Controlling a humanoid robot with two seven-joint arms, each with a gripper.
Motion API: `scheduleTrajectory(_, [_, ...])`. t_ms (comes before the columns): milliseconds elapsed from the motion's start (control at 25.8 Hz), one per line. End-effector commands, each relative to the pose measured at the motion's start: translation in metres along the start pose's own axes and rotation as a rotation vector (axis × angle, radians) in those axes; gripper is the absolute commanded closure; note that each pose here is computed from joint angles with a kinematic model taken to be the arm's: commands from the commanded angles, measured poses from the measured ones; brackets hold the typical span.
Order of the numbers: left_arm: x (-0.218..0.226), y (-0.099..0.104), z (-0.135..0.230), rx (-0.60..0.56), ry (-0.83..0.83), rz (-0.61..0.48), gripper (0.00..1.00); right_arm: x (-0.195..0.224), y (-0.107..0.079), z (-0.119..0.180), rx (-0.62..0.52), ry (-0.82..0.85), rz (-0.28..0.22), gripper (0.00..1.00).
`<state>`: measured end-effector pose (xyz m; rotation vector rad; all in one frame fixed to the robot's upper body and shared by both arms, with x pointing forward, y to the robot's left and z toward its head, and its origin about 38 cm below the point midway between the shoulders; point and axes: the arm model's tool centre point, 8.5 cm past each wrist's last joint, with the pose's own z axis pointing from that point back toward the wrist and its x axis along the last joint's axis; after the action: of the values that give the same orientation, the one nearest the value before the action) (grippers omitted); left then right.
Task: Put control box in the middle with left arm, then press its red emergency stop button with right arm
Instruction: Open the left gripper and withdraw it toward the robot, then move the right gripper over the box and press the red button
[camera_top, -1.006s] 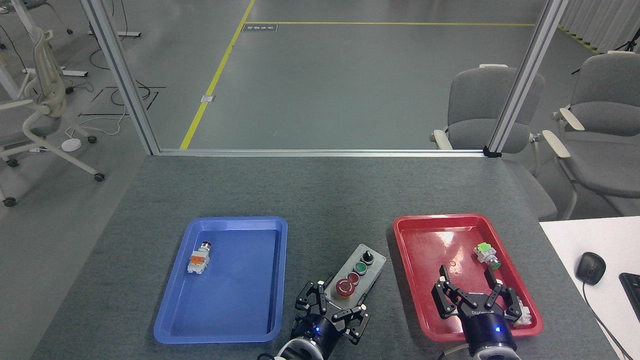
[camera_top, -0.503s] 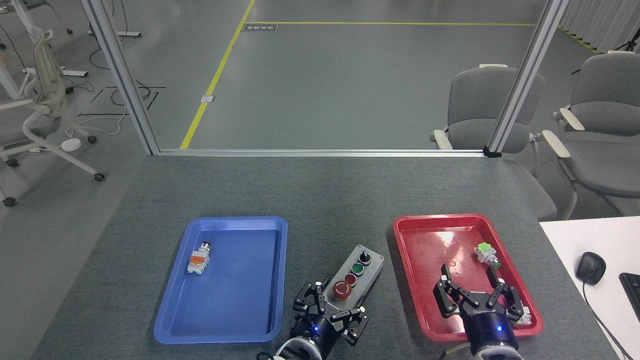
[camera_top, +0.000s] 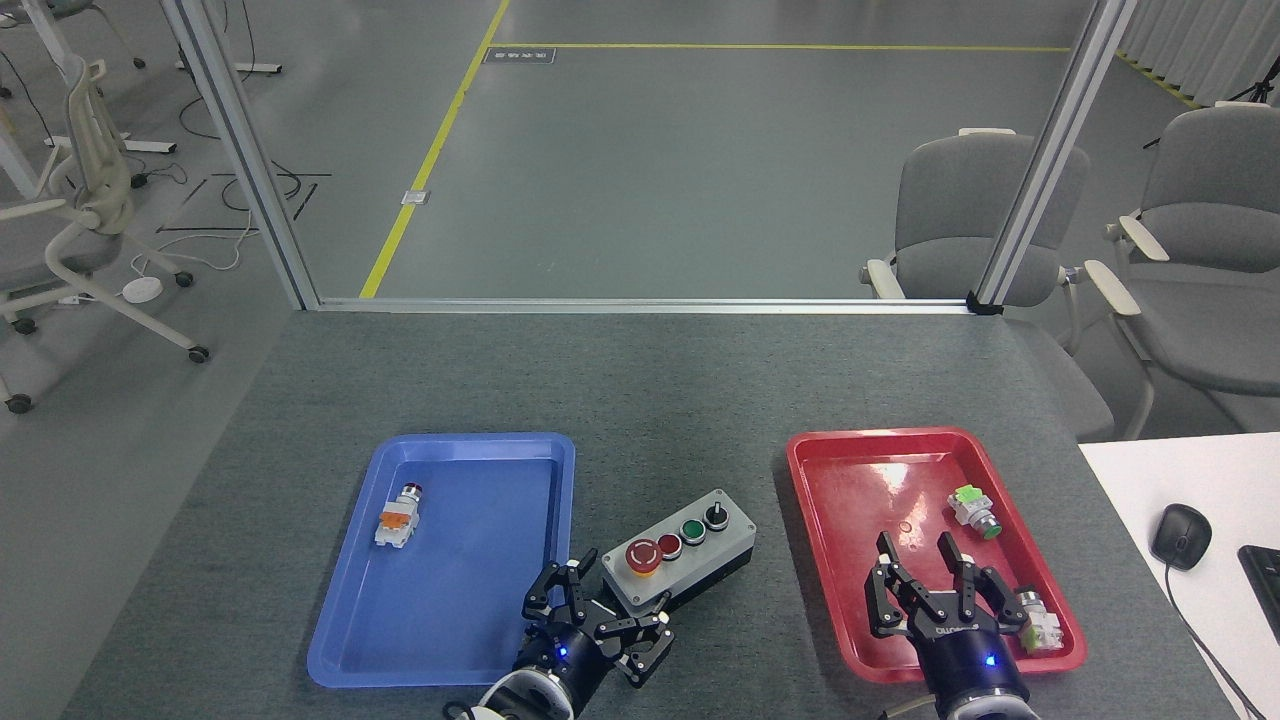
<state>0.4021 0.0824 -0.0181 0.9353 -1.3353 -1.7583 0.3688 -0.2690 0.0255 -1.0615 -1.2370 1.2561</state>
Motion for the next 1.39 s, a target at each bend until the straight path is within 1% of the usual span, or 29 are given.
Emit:
scheduleTrajectory(0, [-0.025, -0.003, 0.013, 0.006, 0.0, 0.04, 0.02, 0.011, 0.002, 0.002, 0.011, -0.077, -0.009, 0.77])
scheduleTrajectory(155, [-0.047, -0.007, 0.034, 0.02, 0.015, 0.05, 0.02, 0.012, 0.003, 0.003, 0.013, -0.08, -0.01, 0.78])
scheduleTrajectory(348, [-0.093, 0.003, 0.059, 0.075, 0.066, 0.08, 0.02, 0.012, 0.004, 0.003, 0.016, -0.089, -0.007, 0.97])
scheduleTrajectory(426, [-0.118, 0.01, 0.068, 0.103, 0.097, 0.089, 0.02, 0.013, 0.004, 0.003, 0.015, -0.092, -0.008, 1.0])
scheduleTrajectory(542, [-0.162, 0.027, 0.085, 0.166, 0.16, 0.096, 0.01, 0.031, 0.004, -0.001, 0.018, -0.141, 0.0, 1.0])
scheduleTrajectory(619, [-0.19, 0.034, 0.096, 0.198, 0.215, 0.113, 0.01, 0.038, 0.002, -0.004, 0.013, -0.16, 0.007, 1.0])
scheduleTrajectory(735, [-0.228, 0.042, 0.117, 0.241, 0.316, 0.131, 0.01, 0.049, -0.005, -0.013, -0.001, -0.19, 0.021, 1.0])
scheduleTrajectory(890, [-0.266, 0.047, 0.143, 0.278, 0.441, 0.146, 0.01, 0.079, -0.008, -0.021, 0.015, -0.26, 0.038, 1.0])
scheduleTrajectory(1006, [-0.287, 0.048, 0.16, 0.304, 0.513, 0.161, 0.01, 0.108, -0.016, -0.03, 0.003, -0.312, 0.022, 1.0])
scheduleTrajectory(1083, [-0.298, 0.05, 0.17, 0.332, 0.554, 0.192, 0.01, 0.127, -0.014, -0.031, 0.009, -0.352, 0.043, 1.0])
scheduleTrajectory(1161, [-0.305, 0.052, 0.176, 0.352, 0.573, 0.213, 0.01, 0.148, -0.015, -0.032, 0.004, -0.369, 0.051, 1.0])
scheduleTrajectory(1238, [-0.314, 0.056, 0.183, 0.355, 0.582, 0.199, 0.01, 0.165, -0.015, -0.033, 0.0, -0.368, 0.052, 1.0])
scheduleTrajectory(1354, [-0.316, 0.058, 0.184, 0.354, 0.58, 0.189, 0.01, 0.196, -0.012, -0.035, 0.012, -0.372, 0.053, 1.0])
